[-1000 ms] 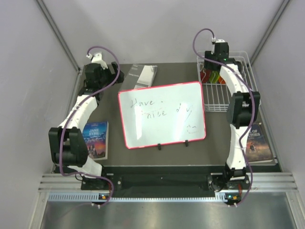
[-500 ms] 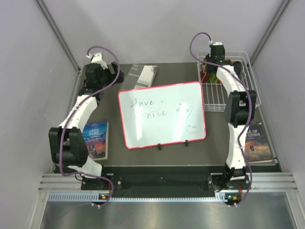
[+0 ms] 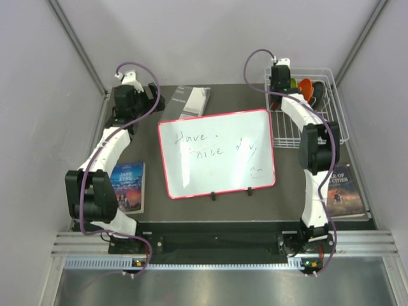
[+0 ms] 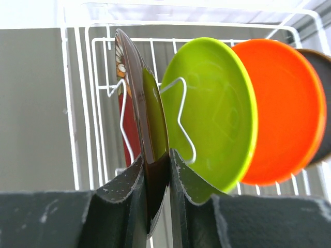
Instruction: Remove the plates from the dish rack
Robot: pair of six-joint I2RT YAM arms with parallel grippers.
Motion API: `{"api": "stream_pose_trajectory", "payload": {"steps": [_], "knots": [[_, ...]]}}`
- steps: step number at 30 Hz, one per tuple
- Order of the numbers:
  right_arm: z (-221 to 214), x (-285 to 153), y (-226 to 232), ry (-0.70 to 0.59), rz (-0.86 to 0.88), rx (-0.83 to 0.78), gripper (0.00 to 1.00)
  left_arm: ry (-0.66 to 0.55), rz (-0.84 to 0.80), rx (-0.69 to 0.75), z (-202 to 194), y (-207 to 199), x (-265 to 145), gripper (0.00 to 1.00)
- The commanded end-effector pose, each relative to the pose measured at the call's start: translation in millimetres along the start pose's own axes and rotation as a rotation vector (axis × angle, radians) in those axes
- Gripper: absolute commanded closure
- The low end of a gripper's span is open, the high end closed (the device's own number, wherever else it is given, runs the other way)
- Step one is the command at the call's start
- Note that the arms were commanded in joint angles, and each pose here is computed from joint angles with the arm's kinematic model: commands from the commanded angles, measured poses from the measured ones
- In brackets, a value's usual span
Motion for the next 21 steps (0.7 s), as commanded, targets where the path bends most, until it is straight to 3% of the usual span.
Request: {"api": "stream_pose_trajectory", "payload": {"steps": [1, 13, 21], "knots": [[95.9, -65.5, -8.5, -0.339, -0.04, 0.119, 1.0, -0.031, 0.035, 0.008, 2.5, 2.4, 3.8, 0.01], [152.4, -145.4, -24.8, -0.49, 0.034, 0.195, 1.0, -0.128, -0.014, -0.013, 14.4, -6.9, -2.4, 0.01], [162.3, -192.2, 16.7, -0.417, 0.546, 0.269, 1.0, -0.157, -0.092, 0.0, 25.5, -13.4, 0.0, 0.01]]}}
Point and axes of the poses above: each gripper's point midway between its finger pads, its own x axis out along the fingers, its own y axis along the line the jaws close on, z = x × y, the point moved 8 cm from there along -x, back along the fingers, and after that the axes turned 11 degrees about x, right-handed, at the moved point
